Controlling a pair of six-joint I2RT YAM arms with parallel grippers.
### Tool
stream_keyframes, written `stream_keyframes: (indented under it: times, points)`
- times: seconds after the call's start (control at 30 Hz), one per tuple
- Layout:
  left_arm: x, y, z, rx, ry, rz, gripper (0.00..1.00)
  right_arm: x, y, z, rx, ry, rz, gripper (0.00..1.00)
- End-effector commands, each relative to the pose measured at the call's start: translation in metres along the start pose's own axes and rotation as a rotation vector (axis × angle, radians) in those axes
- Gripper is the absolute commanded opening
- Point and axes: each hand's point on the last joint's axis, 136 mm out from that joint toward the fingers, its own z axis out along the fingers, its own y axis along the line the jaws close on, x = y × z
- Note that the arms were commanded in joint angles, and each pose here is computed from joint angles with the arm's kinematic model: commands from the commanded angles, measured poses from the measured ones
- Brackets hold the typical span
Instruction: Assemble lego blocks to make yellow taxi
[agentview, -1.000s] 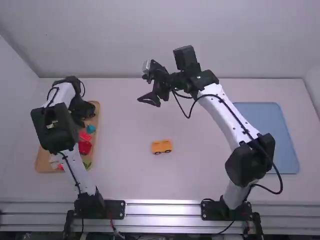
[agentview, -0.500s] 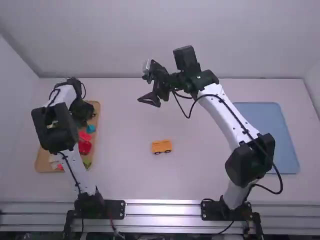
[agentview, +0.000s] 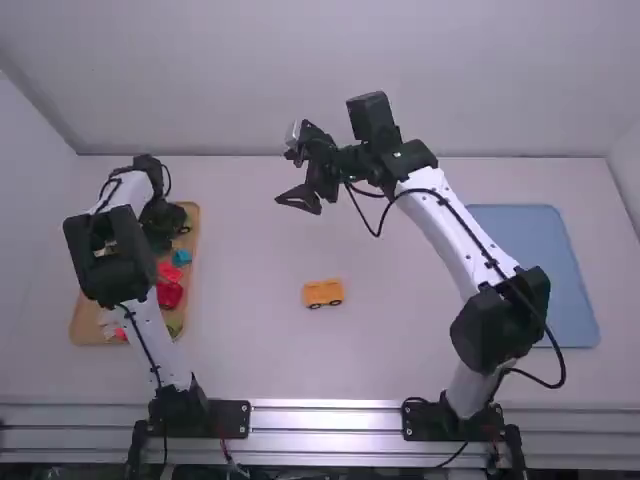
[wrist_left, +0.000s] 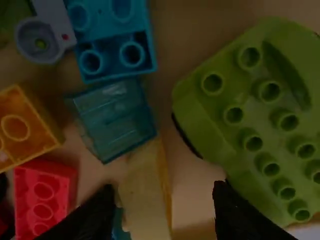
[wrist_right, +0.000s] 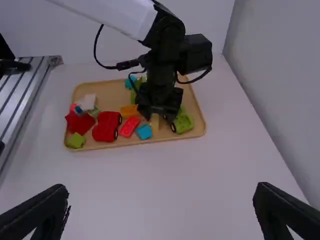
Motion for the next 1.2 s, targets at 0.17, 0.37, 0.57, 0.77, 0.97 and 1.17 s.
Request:
stream_keyframes:
  times: [0.17,0.37,0.57,0.77,0.97,1.17]
  points:
    - [0.010,0.009,0.019,-0.026,0.020,-0.003,0.55,-0.003,0.003,-0.003,-0.003,-0.005,-0.005,0.99]
    - [0.011,0.008,0.022,-0.011,0.032,-0.008,0.56,-0.003,0.003,-0.003,-0.003,-0.005,-0.005,0.99]
    - [0.010,0.008,0.022,-0.013,0.022,-0.038,0.46,-0.003,0.003,-0.003,-0.002,-0.005,-0.012,0.99]
    - [0.011,0.009,0.022,-0.016,0.030,-0.057,0.44,-0.003,0.003,-0.003,-0.002,-0.005,-0.010,0.99]
    - [0.009,0.010,0.022,-0.020,0.023,-0.051,0.45,-0.003,0.004,-0.003,-0.004,-0.005,-0.011,0.99]
    - [0.008,0.008,0.022,-0.009,0.020,-0.055,0.36,-0.002,0.004,-0.002,-0.007,-0.001,-0.005,0.99]
